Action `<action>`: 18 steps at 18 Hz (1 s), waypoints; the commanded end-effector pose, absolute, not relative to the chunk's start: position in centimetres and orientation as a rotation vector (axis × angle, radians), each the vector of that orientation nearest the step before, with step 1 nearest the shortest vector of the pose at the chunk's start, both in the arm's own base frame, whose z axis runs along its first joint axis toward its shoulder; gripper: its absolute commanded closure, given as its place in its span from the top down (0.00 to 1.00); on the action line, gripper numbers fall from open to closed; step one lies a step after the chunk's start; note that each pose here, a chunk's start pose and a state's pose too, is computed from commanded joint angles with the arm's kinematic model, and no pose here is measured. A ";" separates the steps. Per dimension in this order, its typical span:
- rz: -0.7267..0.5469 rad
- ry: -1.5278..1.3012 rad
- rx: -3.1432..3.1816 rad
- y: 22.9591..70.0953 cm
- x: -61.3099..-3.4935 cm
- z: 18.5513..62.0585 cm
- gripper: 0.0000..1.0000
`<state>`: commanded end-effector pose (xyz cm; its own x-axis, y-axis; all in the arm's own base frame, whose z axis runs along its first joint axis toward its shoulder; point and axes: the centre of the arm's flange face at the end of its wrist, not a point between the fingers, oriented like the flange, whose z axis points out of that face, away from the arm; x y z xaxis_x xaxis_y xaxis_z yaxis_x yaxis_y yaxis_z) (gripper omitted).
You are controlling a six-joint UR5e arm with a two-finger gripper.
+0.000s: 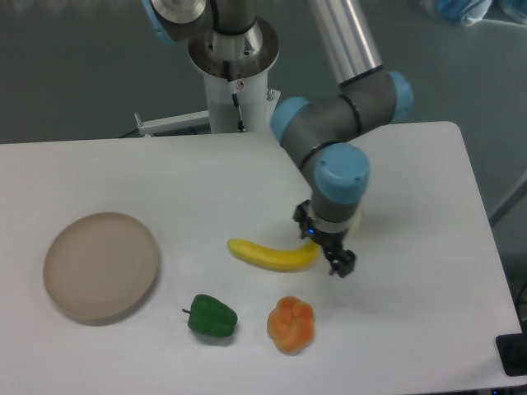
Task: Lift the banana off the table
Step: 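Close the gripper around the middle of the banana, then lift the grasped banana up off the table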
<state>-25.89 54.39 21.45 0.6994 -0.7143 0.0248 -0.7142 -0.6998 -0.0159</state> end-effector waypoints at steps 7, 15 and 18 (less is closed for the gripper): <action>-0.023 1.230 -2.882 55.5 -25.9 19.5 1.00; -0.048 1.219 -2.900 55.8 -26.0 18.3 0.19; -0.028 1.215 -2.896 56.1 -26.4 19.0 0.05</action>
